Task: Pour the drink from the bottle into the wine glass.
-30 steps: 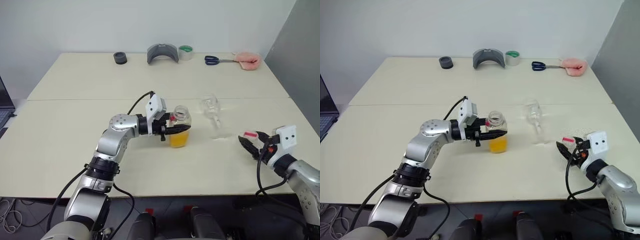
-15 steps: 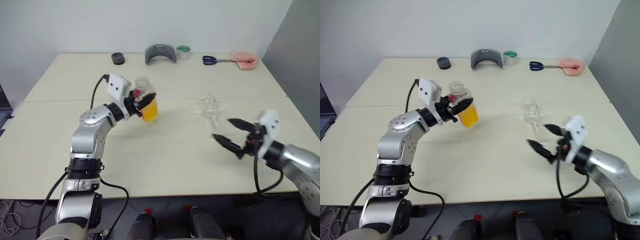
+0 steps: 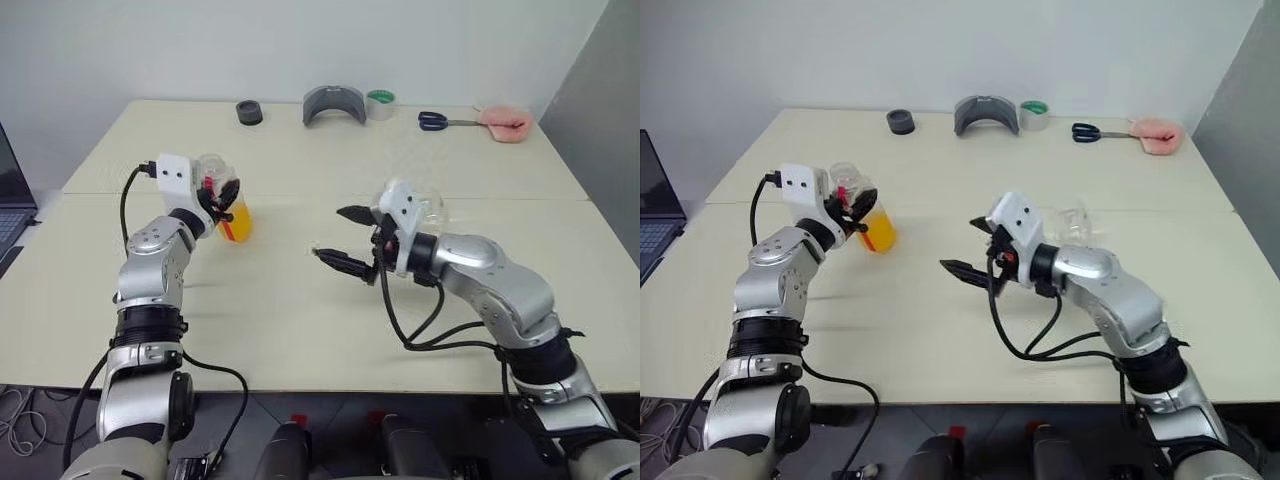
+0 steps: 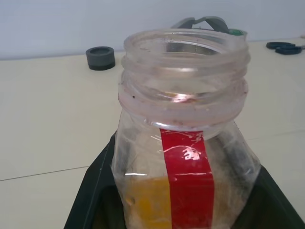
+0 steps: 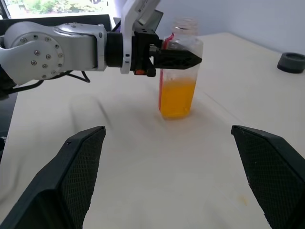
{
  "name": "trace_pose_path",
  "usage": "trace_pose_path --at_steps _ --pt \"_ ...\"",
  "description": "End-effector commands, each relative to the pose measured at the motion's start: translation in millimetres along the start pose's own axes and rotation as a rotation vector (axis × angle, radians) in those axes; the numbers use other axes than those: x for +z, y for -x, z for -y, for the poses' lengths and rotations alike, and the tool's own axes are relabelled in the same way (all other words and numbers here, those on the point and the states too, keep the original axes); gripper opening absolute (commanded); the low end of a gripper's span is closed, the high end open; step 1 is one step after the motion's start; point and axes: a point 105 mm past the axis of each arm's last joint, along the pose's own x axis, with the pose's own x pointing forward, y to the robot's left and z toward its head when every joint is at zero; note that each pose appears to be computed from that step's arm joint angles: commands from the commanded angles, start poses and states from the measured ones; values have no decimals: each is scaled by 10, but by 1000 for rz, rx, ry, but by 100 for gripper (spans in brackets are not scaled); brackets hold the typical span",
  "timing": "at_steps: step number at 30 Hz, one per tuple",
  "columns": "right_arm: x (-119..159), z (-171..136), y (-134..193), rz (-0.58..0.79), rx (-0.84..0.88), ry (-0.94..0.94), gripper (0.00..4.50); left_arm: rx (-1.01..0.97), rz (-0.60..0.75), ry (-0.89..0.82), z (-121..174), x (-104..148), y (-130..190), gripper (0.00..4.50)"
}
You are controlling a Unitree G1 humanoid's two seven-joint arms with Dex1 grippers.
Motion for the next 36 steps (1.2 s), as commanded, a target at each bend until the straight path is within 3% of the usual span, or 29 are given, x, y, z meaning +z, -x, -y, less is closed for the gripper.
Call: trace_pose_path --at_steps 1,6,14,15,23,31,36 --pt "106 -38 -63 43 18 41 450 46 59 10 -110 131 -6 181" --pt "199 -64 -129 78 35 8 450 56 12 -30 -132 -33 -14 181" --pt "195 -62 -117 75 35 3 450 62 13 -28 -117 -82 2 440" --pt "189 -61 -112 73 33 3 450 59 13 -29 -108 -90 6 448" --pt "33 -77 -14 30 33 -7 450 50 -28 -84 -32 -329 177 448" --pt "-162 -99 126 -48 -6 -35 450 164 -65 -77 -144 -524 505 448" --pt "-256 -103 220 -63 -71 -71 450 29 -79 -173 64 -605 739 448"
